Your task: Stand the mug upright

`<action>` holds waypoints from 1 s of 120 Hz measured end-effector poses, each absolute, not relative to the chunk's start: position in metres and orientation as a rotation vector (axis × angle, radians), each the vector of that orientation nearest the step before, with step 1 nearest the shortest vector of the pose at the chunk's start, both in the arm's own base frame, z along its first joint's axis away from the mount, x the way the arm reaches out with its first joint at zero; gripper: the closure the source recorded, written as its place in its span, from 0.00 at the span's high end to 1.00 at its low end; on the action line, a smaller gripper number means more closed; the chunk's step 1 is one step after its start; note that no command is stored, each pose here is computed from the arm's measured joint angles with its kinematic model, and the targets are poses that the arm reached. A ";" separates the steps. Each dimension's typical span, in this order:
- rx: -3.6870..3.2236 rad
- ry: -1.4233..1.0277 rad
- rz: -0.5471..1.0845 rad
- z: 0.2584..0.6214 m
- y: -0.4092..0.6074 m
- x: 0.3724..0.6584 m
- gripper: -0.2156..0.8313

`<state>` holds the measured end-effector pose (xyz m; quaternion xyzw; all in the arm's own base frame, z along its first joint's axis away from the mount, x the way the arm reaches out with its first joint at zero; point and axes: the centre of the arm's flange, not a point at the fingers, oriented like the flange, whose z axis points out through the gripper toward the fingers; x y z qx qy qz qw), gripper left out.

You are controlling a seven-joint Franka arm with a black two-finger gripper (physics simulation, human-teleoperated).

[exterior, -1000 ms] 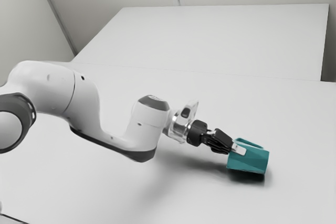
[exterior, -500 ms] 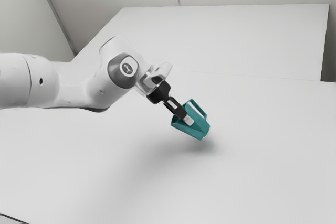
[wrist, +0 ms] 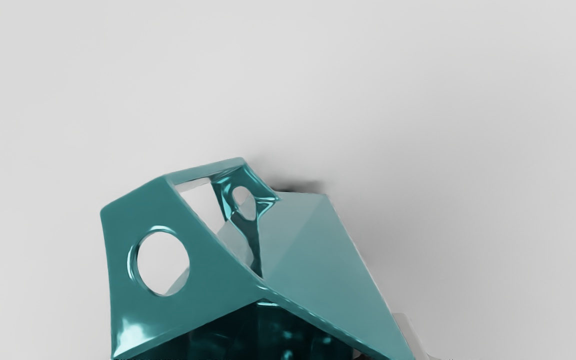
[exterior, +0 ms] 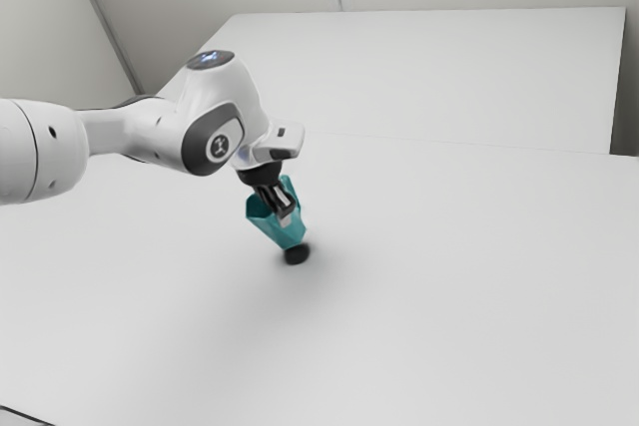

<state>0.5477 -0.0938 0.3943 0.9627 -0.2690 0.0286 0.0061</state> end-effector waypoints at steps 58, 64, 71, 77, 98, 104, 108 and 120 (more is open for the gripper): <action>3.139 -0.487 -0.006 0.366 -0.075 0.537 0.05; 3.144 -0.461 -0.008 0.363 -0.074 0.536 0.05; 3.147 -0.433 -0.009 0.361 -0.074 0.537 0.05; 3.148 -0.411 -0.011 0.358 -0.074 0.537 0.05; 3.160 -0.370 -0.004 0.352 -0.074 0.539 0.05; 3.162 -0.358 -0.001 0.352 -0.074 0.540 0.09; 3.163 -0.351 0.002 0.352 -0.074 0.540 0.15; 3.166 -0.332 0.012 0.353 -0.076 0.540 0.37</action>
